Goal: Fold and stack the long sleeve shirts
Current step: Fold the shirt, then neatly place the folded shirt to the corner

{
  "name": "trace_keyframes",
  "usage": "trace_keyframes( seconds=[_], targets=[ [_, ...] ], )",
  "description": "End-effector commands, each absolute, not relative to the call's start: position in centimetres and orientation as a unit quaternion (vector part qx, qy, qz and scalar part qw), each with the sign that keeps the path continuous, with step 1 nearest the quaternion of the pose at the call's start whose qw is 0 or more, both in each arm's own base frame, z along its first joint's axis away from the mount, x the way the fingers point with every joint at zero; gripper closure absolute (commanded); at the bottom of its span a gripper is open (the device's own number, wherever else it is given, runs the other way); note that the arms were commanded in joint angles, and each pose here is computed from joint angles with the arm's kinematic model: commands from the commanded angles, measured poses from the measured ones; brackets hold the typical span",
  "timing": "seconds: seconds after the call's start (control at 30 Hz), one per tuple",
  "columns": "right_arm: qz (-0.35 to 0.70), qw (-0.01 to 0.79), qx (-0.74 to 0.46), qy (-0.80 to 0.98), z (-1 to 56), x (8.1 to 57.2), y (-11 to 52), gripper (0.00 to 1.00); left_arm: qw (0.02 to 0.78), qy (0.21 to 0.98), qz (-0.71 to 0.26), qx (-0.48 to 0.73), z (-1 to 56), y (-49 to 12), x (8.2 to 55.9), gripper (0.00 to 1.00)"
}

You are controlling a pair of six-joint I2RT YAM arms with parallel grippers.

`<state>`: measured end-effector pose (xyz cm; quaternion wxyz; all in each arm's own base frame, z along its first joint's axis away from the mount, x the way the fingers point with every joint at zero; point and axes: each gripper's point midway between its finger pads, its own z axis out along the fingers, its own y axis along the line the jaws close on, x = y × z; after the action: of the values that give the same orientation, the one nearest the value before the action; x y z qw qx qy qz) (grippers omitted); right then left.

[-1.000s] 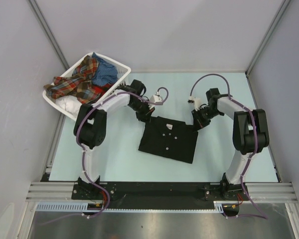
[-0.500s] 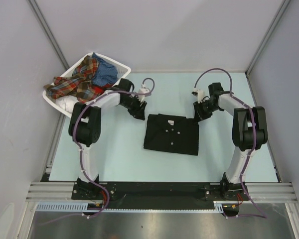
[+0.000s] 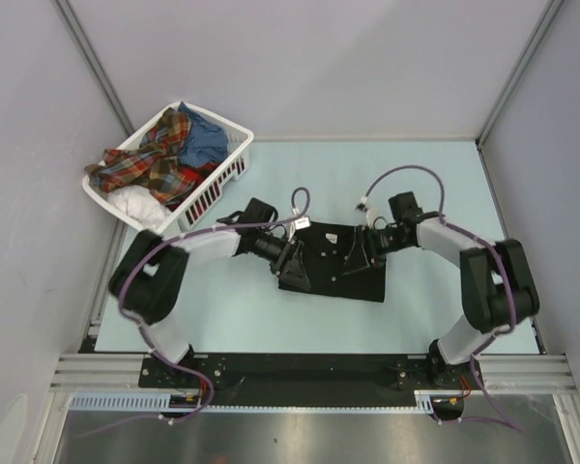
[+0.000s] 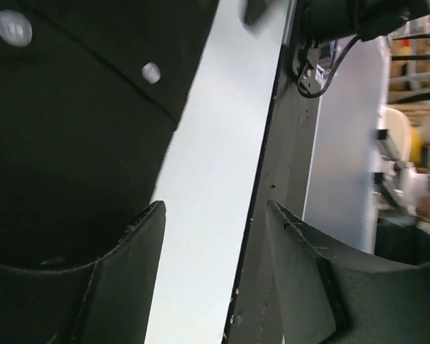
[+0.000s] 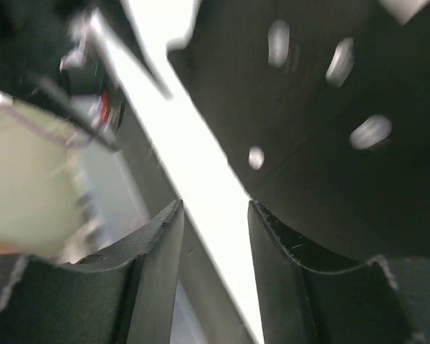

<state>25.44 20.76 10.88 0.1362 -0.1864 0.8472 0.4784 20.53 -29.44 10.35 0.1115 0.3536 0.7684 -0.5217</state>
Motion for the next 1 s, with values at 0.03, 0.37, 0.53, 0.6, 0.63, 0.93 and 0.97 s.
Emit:
trace_keyframes(
  seconds=[0.03, 0.37, 0.53, 0.6, 0.63, 0.93, 0.97],
  targets=[
    [0.510, 0.010, -0.137, 0.849, 5.2, 22.9, 20.9, 0.57, 0.073, 0.800, -0.529, 0.274, 5.4, -29.9, 23.8, 0.38],
    [0.467, 0.041, -0.076, 0.880, 3.8, 28.8, 16.5, 0.59, 0.067, 0.838, -0.512, 0.174, 2.3, -23.5, 24.4, 0.38],
    [0.495, 0.114, -0.014, 0.861, 9.4, 28.2, 13.4, 0.56, 0.237, 0.823, -0.393, 0.334, 8.3, -22.4, 26.8, 0.36],
    [0.479, 0.140, 0.047, 0.865, 9.5, 27.0, 11.5, 0.51, 0.284, 0.786, -0.325, 0.442, 9.5, -24.9, 25.9, 0.36],
    [0.480, 0.156, 0.091, 0.859, 9.7, 27.4, 10.6, 0.49, 0.316, 0.762, -0.293, 0.483, 10.9, -26.3, 25.9, 0.36],
    [0.411, 0.172, 0.242, 0.862, 7.4, 27.5, 5.7, 0.29, 0.398, 0.559, -0.121, 0.718, 10.2, -42.2, 19.7, 0.39],
    [0.408, 0.172, 0.244, 0.863, 7.2, 27.5, 5.6, 0.28, 0.379, 0.552, -0.114, 0.734, 8.1, -43.1, 19.0, 0.40]
  ],
)
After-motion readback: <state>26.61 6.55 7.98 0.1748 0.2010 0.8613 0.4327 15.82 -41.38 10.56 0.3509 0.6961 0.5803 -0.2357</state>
